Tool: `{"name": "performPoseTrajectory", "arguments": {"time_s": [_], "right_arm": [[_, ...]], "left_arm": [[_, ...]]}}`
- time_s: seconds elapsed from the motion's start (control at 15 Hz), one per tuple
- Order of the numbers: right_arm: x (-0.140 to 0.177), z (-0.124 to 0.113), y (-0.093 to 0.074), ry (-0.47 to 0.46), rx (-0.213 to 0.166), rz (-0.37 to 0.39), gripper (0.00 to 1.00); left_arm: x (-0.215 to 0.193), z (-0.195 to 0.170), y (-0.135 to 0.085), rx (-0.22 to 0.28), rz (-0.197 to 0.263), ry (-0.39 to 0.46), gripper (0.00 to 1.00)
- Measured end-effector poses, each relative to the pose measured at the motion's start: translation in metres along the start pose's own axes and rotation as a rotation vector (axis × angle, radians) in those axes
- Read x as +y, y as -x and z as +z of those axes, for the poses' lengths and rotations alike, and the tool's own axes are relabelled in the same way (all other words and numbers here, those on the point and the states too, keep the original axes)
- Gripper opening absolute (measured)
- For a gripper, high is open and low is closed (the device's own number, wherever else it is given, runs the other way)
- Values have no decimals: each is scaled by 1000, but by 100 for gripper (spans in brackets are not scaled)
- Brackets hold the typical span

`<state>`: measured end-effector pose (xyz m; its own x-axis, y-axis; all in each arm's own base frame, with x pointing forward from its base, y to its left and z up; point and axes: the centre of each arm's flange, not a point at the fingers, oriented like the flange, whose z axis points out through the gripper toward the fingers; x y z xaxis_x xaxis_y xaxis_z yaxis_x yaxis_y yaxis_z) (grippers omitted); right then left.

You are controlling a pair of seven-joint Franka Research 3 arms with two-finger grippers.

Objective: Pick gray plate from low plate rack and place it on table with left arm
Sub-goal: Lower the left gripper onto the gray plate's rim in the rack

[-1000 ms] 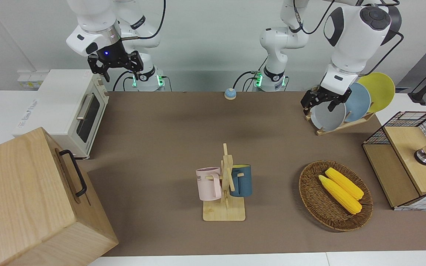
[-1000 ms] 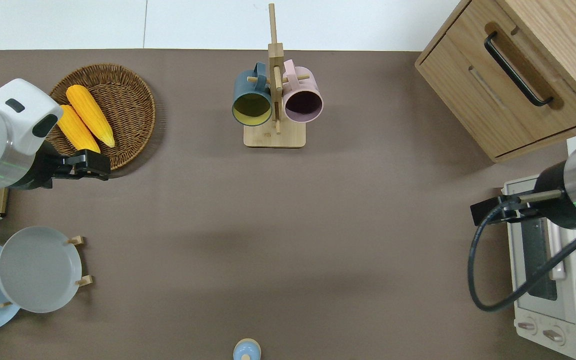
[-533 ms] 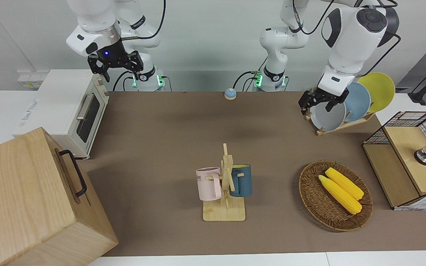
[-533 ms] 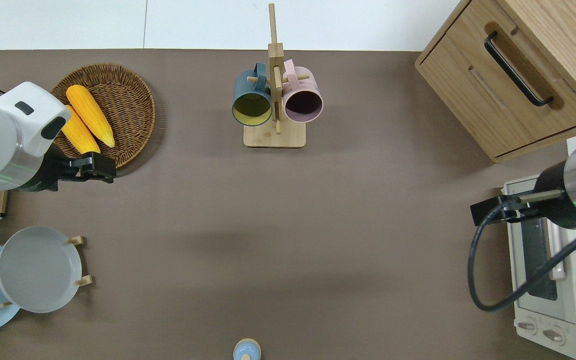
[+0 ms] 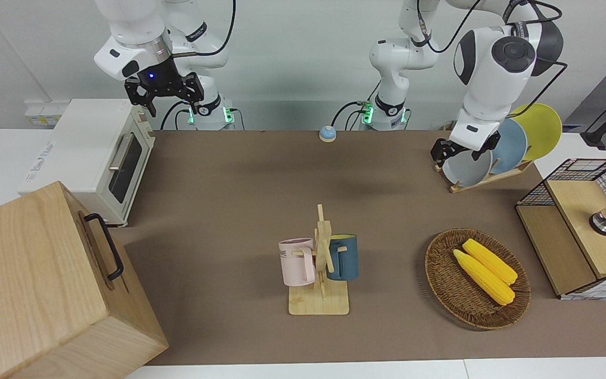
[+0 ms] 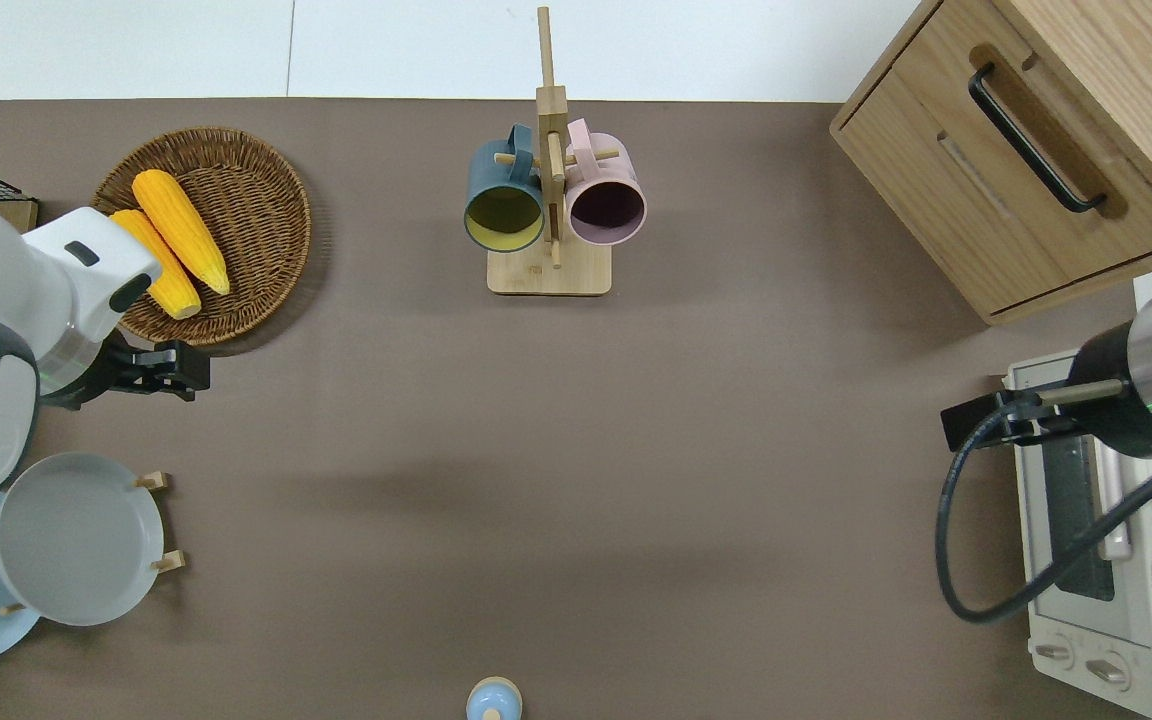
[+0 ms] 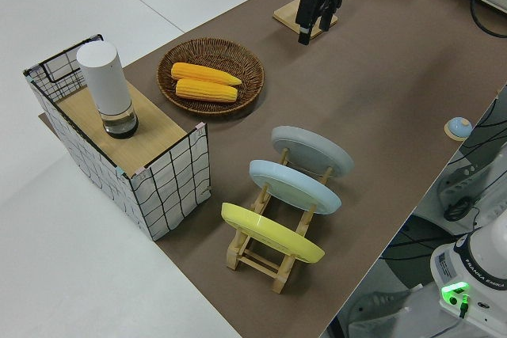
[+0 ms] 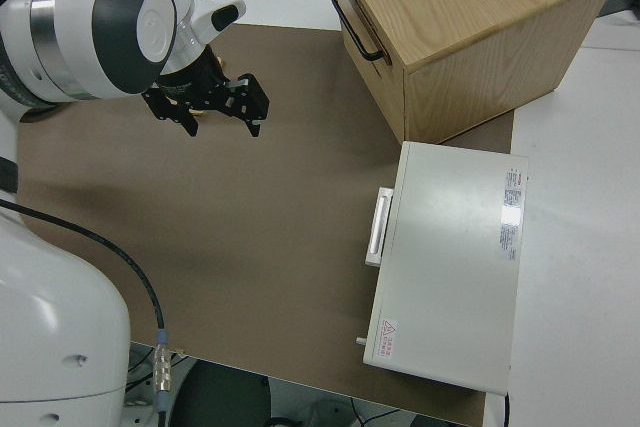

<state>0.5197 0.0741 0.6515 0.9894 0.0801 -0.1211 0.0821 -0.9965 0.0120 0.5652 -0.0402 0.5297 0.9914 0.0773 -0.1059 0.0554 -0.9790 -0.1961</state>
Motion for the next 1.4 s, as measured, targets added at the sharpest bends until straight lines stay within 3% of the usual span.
{"name": "performPoseTrajectory", "arguments": {"time_s": [0.4,0.67,0.87,1.2,1.4], "right_arm": [[0,0,0,0,0,0,99],[0,0,0,0,0,0,99],[0,0,0,0,0,0,99],[0,0,0,0,0,0,99],[0,0,0,0,0,0,99]], "left_arm": [[-32,38,10,-74,65,-68,100],[-70,55,29,-115,111,-151,100],[-73,82,48,-174,134,-195,100],[-109,124,61,-268,98,-210,99],[-112,131,64,-283,98,-214,94]]}}
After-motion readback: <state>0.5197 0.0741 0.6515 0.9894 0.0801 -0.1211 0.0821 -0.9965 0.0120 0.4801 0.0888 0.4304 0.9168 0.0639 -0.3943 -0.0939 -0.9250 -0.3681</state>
